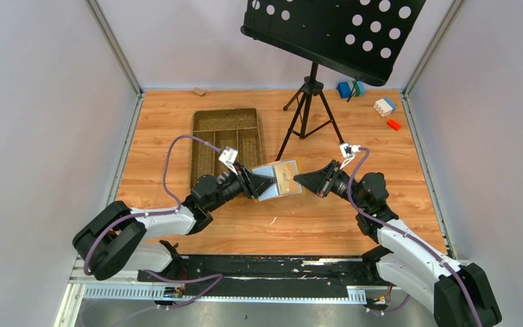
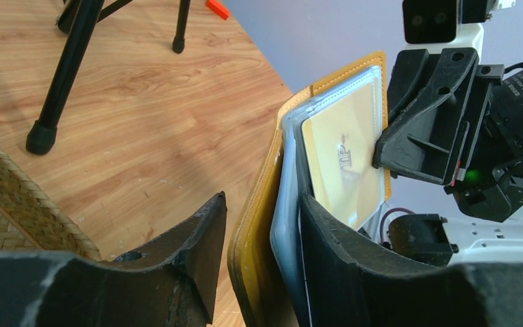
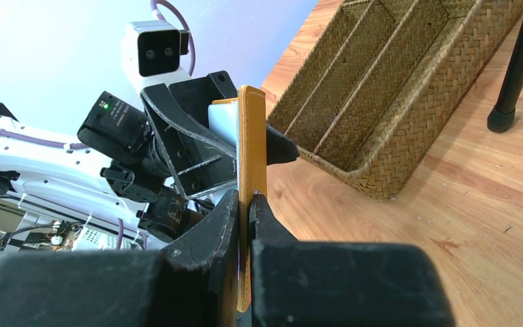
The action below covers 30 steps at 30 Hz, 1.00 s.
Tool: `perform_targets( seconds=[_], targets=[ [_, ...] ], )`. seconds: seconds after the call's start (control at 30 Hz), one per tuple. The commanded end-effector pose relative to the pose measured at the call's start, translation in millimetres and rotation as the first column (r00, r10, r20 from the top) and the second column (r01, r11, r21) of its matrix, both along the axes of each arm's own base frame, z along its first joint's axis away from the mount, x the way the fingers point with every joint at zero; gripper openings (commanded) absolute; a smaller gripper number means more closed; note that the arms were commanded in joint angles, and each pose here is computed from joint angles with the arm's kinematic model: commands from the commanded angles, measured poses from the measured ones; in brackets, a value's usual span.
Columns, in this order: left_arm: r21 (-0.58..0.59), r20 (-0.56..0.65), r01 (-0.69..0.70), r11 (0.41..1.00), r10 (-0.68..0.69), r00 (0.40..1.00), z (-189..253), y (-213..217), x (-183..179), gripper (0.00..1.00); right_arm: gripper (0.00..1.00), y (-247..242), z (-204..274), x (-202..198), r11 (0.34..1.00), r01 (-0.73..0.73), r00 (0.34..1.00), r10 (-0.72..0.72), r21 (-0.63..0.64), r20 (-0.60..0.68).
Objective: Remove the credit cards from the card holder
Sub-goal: Remove the credit card from the card holder.
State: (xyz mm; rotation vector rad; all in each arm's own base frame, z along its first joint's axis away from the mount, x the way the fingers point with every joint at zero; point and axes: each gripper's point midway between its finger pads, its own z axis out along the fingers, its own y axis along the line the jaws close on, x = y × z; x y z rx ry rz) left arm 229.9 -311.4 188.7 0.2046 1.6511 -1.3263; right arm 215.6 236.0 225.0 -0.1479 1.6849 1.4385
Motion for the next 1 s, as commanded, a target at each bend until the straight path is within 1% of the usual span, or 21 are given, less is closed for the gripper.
perform_targets(
  seconds=[0.0,0.13,0.3,0.33,0.43,0.47,0.53,0.6,0.67,0.73,0.9,0.97],
  targets=[
    [-0.040,0.071,0.058,0.998,-0.055,0.996,18.8,-7.6,-6.3,0.54,0.00,6.3,34.1,-4.3,0.997,-0.056,0.994,0.050,0.061,0.092],
    [-0.053,0.084,0.061,0.997,-0.056,0.995,22.7,-5.9,-8.5,0.57,0.00,6.3,33.5,-4.7,0.997,-0.057,0.994,0.051,0.061,0.092],
    [-0.080,0.110,0.079,0.994,-0.070,0.992,31.1,-5.5,-12.8,0.58,0.00,6.5,33.6,-4.1,0.997,-0.056,0.995,0.050,0.060,0.088],
    [-0.085,0.113,0.085,0.993,-0.075,0.991,31.8,-5.5,-14.2,0.56,0.00,6.6,32.5,-3.3,0.997,-0.053,0.996,0.048,0.057,0.081],
    [-0.112,0.144,0.112,0.987,-0.096,0.985,41.8,-5.2,-20.2,0.33,0.00,4.4,20.6,7.9,1.000,-0.001,1.000,0.001,0.011,0.024],
    [-0.114,0.146,0.118,0.986,-0.101,0.984,43.6,-5.3,-21.5,0.27,0.02,3.5,16.9,11.1,1.000,0.013,1.000,-0.013,-0.002,0.009],
    [-0.118,0.150,0.119,0.986,-0.101,0.983,46.7,-4.3,-22.6,0.16,0.08,3.8,11.5,13.7,1.000,0.019,1.000,-0.019,-0.017,-0.006],
    [-0.115,0.142,0.109,0.987,-0.092,0.986,46.2,-3.0,-21.6,0.08,0.17,5.9,10.6,14.4,1.000,0.005,1.000,-0.005,-0.019,-0.005],
    [-0.106,0.118,0.090,0.990,-0.078,0.990,42.8,-1.8,-19.0,0.03,0.23,7.9,9.1,14.3,1.000,-0.009,1.000,0.009,-0.019,-0.006],
    [-0.100,0.088,0.069,0.993,-0.060,0.994,38.5,-0.6,-15.8,0.00,0.25,8.9,7.1,14.5,1.000,-0.016,1.000,0.016,-0.019,-0.011],
    [-0.099,0.024,0.051,0.994,-0.049,0.999,32.7,-0.1,-10.7,0.00,0.25,9.8,4.9,14.9,1.000,-0.021,1.000,0.021,-0.015,-0.019],
    [-0.104,0.008,0.057,0.993,-0.057,0.998,31.7,-1.0,-10.1,0.00,0.30,10.5,3.5,15.0,1.000,-0.026,0.999,0.026,-0.015,-0.023]
  ],
)
